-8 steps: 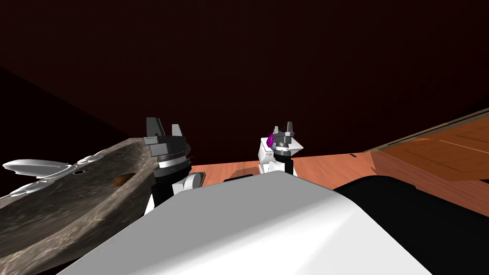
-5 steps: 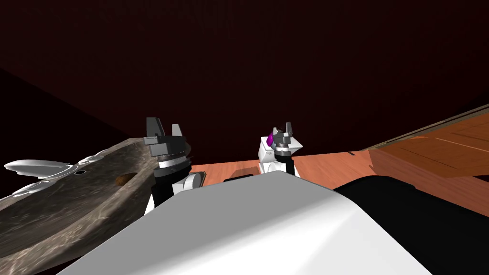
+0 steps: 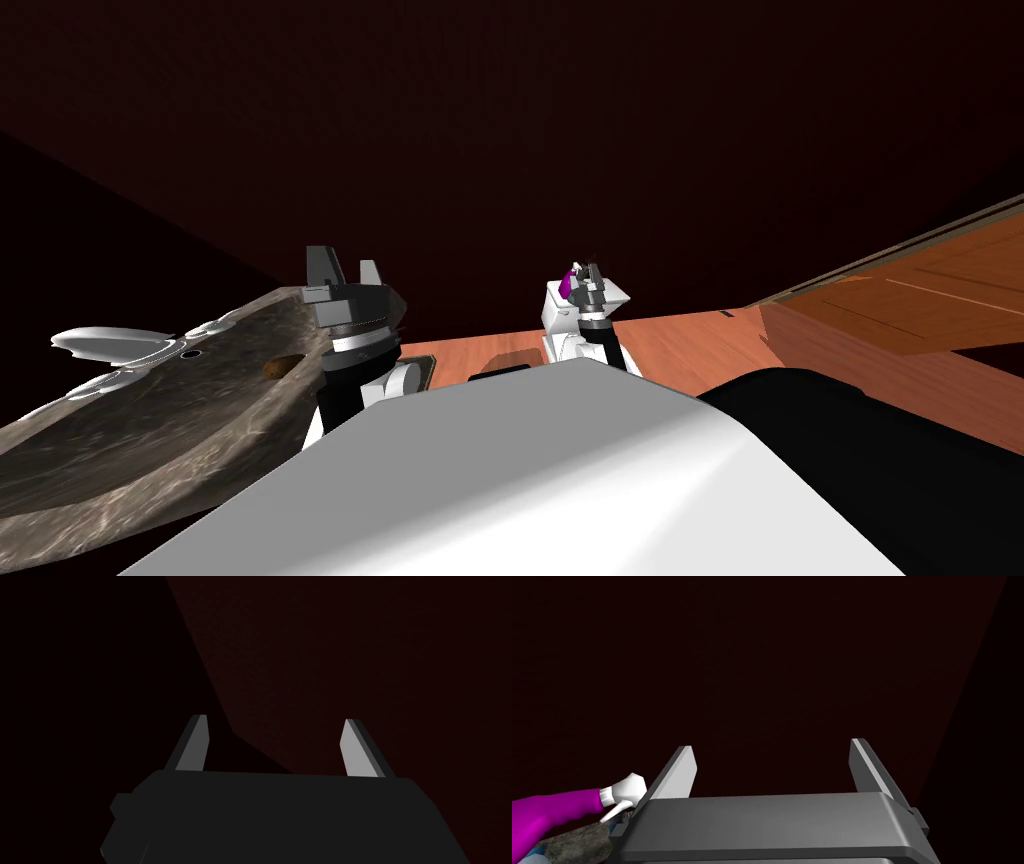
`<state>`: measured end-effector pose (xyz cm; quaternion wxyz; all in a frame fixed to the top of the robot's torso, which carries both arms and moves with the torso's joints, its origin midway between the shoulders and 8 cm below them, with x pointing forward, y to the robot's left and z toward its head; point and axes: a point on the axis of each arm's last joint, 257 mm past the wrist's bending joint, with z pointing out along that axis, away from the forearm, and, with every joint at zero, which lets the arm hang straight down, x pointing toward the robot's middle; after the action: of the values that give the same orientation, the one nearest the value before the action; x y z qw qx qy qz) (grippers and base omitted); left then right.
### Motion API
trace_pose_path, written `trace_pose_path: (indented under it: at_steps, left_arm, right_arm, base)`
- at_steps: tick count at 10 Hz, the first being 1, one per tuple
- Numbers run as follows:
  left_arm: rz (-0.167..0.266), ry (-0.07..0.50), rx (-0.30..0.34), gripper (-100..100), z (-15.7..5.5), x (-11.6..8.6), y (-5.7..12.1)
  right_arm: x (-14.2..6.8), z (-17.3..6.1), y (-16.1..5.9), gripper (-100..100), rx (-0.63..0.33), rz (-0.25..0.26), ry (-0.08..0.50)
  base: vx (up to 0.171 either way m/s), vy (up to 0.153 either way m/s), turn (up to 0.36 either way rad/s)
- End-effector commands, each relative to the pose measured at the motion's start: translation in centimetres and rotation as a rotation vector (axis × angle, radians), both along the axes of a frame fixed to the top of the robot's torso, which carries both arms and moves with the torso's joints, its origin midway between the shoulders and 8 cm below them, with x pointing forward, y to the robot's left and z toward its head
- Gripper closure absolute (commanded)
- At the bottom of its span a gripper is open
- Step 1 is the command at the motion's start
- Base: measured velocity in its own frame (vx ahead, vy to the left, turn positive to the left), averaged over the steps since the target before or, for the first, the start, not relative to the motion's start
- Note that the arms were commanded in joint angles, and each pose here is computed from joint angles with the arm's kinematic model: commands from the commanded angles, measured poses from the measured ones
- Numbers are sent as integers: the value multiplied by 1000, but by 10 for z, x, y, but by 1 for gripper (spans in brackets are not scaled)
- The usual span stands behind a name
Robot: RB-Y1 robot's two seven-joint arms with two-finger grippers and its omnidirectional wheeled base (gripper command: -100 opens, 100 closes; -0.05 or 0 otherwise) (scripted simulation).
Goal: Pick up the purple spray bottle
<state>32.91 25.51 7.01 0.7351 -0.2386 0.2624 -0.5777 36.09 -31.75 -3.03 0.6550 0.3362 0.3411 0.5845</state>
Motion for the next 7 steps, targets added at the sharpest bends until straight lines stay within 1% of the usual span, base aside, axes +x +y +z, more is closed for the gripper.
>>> trace_pose_path:
  at_steps: [1,4,7]
  left_arm:
    - [0,0,0,0,0,0,0]
    - [0,0,0,0,0,0,0]
    - [0,0,0,0,0,0,0]
  right_arm:
    - [4,-22,-9,-100,-49,-11,71]
    - [9,-63,-30,-100,-151,-39,212]
    - [8,-108,-59,-100,-266,-78,364]
  base:
    - [-110,111,-32]
    - [-123,123,-32]
    - [-92,101,-1]
